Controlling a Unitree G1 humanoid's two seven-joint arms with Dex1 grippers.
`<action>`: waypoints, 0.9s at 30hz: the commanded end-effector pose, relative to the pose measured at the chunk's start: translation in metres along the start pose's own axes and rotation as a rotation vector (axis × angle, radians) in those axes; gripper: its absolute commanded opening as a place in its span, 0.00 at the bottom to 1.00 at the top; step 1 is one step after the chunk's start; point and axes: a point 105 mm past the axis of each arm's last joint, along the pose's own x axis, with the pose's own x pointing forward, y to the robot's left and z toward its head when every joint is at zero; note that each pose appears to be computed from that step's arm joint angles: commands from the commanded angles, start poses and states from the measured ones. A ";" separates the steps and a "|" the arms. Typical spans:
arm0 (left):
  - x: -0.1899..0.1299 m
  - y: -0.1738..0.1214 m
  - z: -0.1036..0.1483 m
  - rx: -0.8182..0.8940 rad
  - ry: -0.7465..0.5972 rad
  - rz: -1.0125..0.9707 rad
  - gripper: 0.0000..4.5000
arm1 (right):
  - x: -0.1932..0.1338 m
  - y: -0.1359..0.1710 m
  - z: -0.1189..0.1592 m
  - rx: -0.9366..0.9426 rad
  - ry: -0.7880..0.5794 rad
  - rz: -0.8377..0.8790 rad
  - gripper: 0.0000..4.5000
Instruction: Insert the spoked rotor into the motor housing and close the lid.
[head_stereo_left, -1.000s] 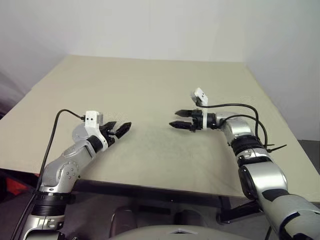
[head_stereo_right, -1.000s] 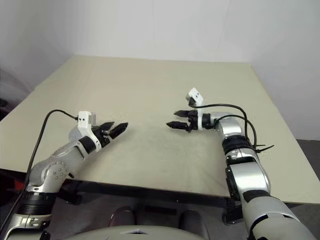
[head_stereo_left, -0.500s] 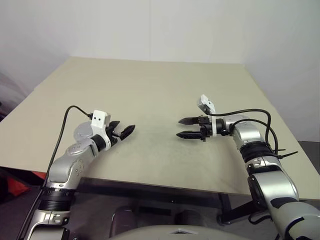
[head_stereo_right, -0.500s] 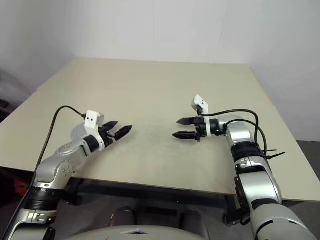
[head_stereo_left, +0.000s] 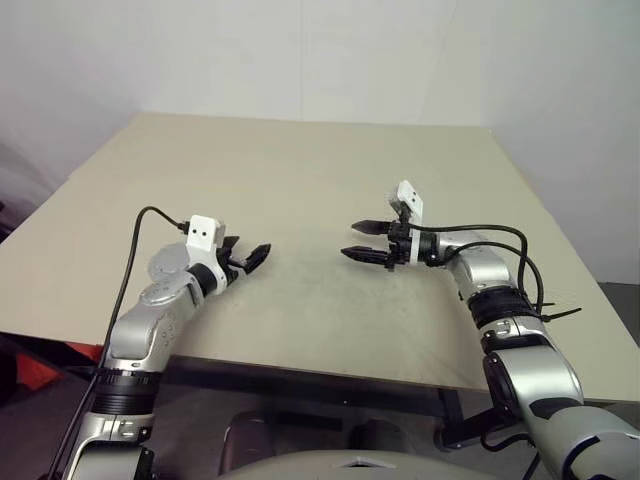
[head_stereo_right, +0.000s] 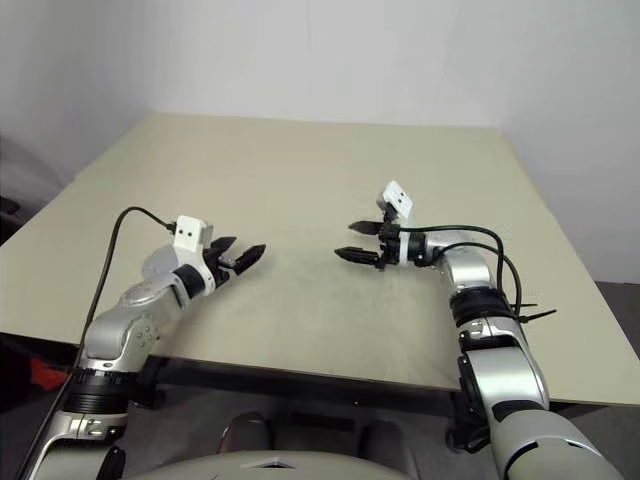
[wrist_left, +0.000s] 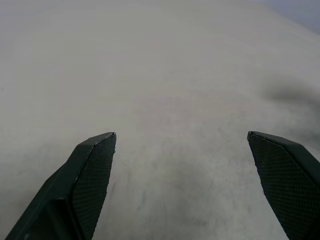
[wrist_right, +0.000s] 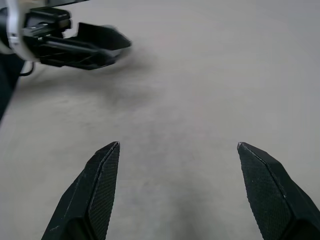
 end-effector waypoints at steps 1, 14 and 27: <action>-0.002 0.009 0.010 0.039 -0.040 0.048 0.99 | -0.002 -0.011 0.010 -0.067 -0.041 -0.082 0.94; 0.002 0.012 0.007 0.048 -0.040 0.083 0.99 | 0.006 -0.007 0.012 0.025 -0.028 -0.052 0.94; 0.005 0.006 0.001 0.045 -0.032 0.070 0.99 | 0.006 -0.024 0.013 -0.018 -0.032 -0.188 0.94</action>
